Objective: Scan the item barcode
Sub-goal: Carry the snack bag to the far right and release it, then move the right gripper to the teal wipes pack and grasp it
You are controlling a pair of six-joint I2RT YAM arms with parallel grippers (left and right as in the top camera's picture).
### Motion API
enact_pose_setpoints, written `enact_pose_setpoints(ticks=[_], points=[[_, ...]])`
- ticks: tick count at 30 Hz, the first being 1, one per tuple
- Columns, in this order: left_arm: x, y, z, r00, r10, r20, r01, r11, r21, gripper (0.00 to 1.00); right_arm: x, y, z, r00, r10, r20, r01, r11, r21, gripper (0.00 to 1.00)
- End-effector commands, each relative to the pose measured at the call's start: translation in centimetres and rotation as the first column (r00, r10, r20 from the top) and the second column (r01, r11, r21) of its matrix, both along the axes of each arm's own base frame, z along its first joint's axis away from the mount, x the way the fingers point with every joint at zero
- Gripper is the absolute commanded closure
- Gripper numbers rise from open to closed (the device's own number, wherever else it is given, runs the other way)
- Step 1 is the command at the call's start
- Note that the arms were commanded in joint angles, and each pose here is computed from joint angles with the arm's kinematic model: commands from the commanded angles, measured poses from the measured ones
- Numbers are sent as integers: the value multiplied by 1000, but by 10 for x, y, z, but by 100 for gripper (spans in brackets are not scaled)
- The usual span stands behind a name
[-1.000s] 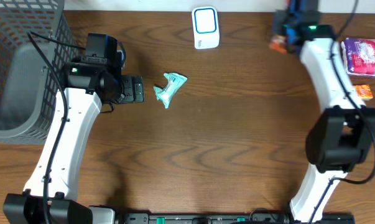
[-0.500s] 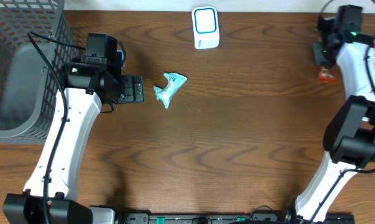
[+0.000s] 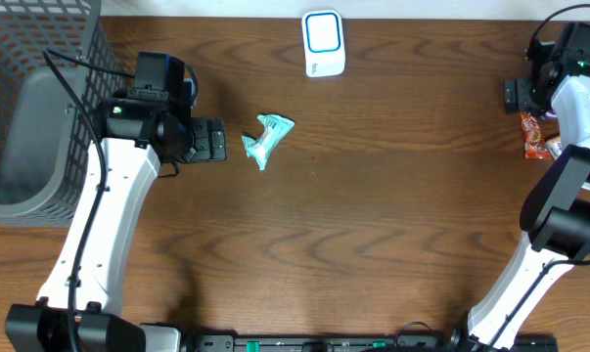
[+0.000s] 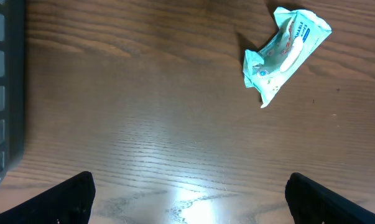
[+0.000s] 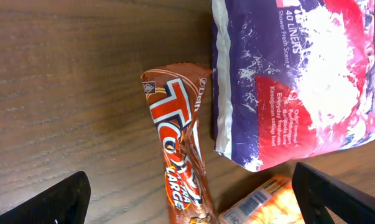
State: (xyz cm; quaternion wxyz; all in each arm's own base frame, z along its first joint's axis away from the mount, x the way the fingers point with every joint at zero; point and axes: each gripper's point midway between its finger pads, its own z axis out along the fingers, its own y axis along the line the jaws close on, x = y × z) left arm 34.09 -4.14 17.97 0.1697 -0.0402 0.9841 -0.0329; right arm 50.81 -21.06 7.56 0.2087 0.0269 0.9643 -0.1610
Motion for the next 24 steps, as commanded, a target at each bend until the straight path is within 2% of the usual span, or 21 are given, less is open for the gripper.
enact_pose_setpoints(ticks=[1, 5, 7, 12, 16, 20, 24], points=[[-1, 3, -3, 1000, 14, -8, -14, 1000, 14, 2, 6, 13, -1, 998, -55, 27, 54, 998, 38, 1], [-1, 3, -3, 1000, 14, -9, -14, 1000, 14, 2, 15, 39, 8, 999, -11, 45, 9, 999, 37, 1], [-1, 3, -3, 1000, 14, -8, -14, 1000, 14, 2, 24, 71, 15, 997, 51, 66, -55, 997, 63, 1], [-1, 3, -3, 1000, 14, -8, -14, 1000, 14, 2, 38, 161, 14, 977, 178, 120, -204, 943, 263, 1], [-1, 3, -3, 1000, 14, -8, -14, 1000, 14, 2, 39, 237, 18, 950, 268, 161, -311, 852, 421, 1], [-1, 3, -3, 1000, 14, -9, -14, 1000, 13, 2, 28, 314, 26, 907, 371, 198, -415, 716, 561, 1], [-1, 3, -3, 1000, 14, -9, -14, 1000, 14, 2, 10, 370, 31, 887, 418, 197, -437, 620, 651, 1]])
